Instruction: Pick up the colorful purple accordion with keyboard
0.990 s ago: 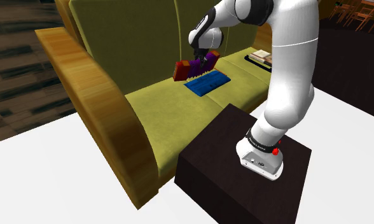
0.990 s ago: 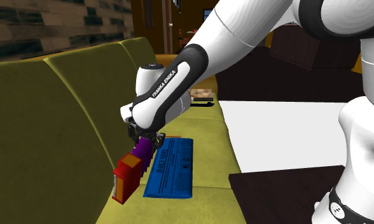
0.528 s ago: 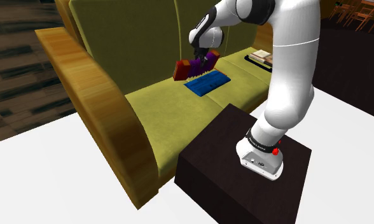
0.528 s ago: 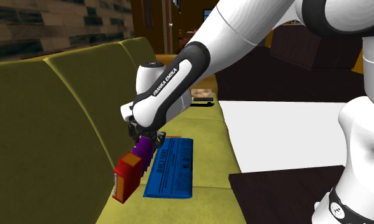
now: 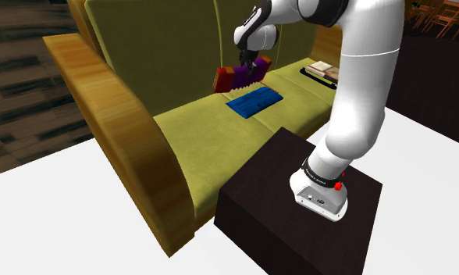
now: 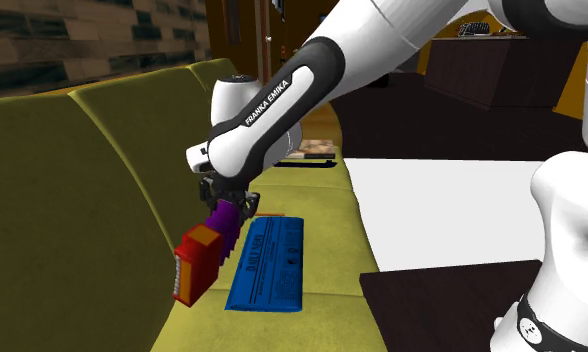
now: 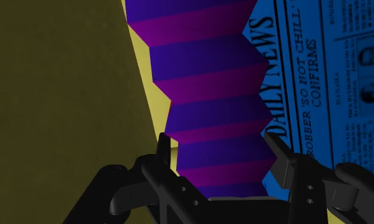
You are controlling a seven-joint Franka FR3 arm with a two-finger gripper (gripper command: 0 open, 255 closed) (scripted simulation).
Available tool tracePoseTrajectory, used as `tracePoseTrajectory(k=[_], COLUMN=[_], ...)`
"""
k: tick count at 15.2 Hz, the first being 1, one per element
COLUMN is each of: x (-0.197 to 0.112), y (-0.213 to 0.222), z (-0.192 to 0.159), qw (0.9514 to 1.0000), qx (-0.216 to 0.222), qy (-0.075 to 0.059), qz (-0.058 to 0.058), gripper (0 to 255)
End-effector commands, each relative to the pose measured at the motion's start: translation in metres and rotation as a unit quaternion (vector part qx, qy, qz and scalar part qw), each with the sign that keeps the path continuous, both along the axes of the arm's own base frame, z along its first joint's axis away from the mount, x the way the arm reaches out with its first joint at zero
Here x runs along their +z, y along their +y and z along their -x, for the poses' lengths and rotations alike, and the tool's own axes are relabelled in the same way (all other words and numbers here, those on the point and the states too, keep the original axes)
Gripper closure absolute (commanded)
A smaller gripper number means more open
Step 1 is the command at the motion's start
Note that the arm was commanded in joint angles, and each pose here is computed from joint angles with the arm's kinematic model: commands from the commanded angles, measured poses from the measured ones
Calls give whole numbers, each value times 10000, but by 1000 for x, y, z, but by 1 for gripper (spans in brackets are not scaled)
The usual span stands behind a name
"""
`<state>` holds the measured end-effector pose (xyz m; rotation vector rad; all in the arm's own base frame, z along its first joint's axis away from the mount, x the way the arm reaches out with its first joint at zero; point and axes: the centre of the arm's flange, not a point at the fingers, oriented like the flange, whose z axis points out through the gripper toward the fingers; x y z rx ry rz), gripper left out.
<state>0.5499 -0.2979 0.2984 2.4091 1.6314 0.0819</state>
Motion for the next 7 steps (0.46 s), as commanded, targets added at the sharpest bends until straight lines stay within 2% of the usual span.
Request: tracePoseTrajectory(k=[1,5,7], x=[13,34,35], y=[-1,-1,-1], z=[-1,-1,-1], qw=[10000,10000,10000], qx=[-1,-1,-1], qy=[-25,-25,-25], qz=[12,12,12], gripper=[255,255,255])
